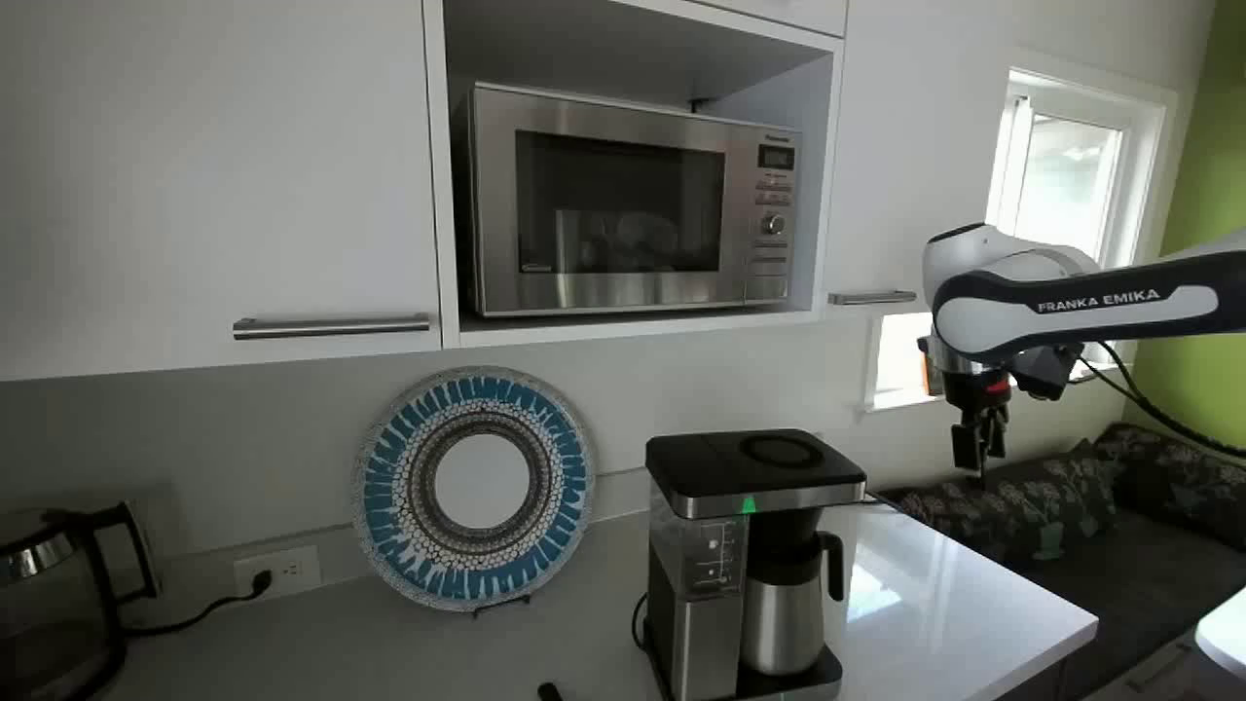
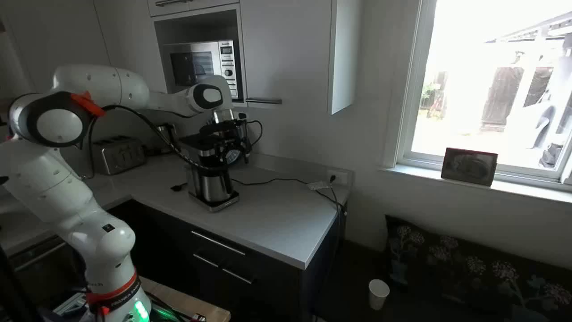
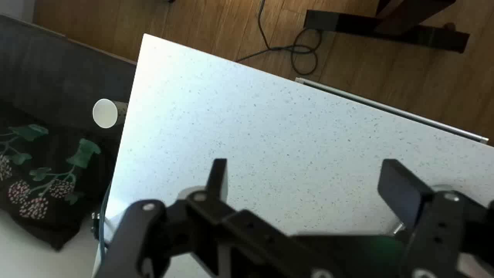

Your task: Remove the carafe from the coffee maker and put in on the counter top

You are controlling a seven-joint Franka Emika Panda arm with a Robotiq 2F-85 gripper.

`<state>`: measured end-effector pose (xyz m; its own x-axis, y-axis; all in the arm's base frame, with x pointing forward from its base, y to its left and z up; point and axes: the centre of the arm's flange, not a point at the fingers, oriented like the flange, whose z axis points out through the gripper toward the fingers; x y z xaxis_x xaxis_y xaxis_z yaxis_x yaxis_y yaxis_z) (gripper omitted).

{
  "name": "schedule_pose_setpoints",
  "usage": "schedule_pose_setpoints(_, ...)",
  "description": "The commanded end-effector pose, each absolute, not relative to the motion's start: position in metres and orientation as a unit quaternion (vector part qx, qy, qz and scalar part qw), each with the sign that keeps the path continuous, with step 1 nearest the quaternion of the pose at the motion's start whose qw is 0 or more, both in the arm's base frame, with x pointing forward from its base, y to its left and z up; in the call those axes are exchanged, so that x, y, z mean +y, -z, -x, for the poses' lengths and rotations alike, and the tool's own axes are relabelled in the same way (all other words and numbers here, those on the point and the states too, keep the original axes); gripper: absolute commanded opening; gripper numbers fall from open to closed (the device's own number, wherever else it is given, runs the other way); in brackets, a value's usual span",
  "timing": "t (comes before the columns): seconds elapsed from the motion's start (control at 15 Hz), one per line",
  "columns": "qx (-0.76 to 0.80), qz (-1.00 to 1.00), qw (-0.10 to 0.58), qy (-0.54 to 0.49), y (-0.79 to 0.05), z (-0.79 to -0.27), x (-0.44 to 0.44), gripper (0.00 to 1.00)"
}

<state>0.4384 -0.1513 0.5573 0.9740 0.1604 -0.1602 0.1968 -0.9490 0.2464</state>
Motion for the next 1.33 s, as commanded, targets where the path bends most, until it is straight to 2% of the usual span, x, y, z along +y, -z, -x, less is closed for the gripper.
schedule_pose_setpoints(0.0,0.091,-0.985,0.131,0.069,-0.557,-0.438,-0.151,1.00)
schedule_pose_setpoints(0.53,0.091,-0.985,0.131,0.069,-0.557,-0.438,-0.151,1.00)
schedule_pose_setpoints(0.67,0.078,-0.989,0.111,0.063,-0.549,-0.442,-0.153,1.00)
schedule_pose_setpoints(0.93,-0.036,-0.989,0.090,0.115,-0.529,-0.440,-0.154,1.00)
schedule_pose_setpoints(1.2,-0.124,-0.985,0.044,0.109,-0.510,-0.443,-0.158,1.00)
schedule_pose_setpoints(1.27,-0.084,-0.988,0.072,0.110,-0.517,-0.441,-0.156,1.00)
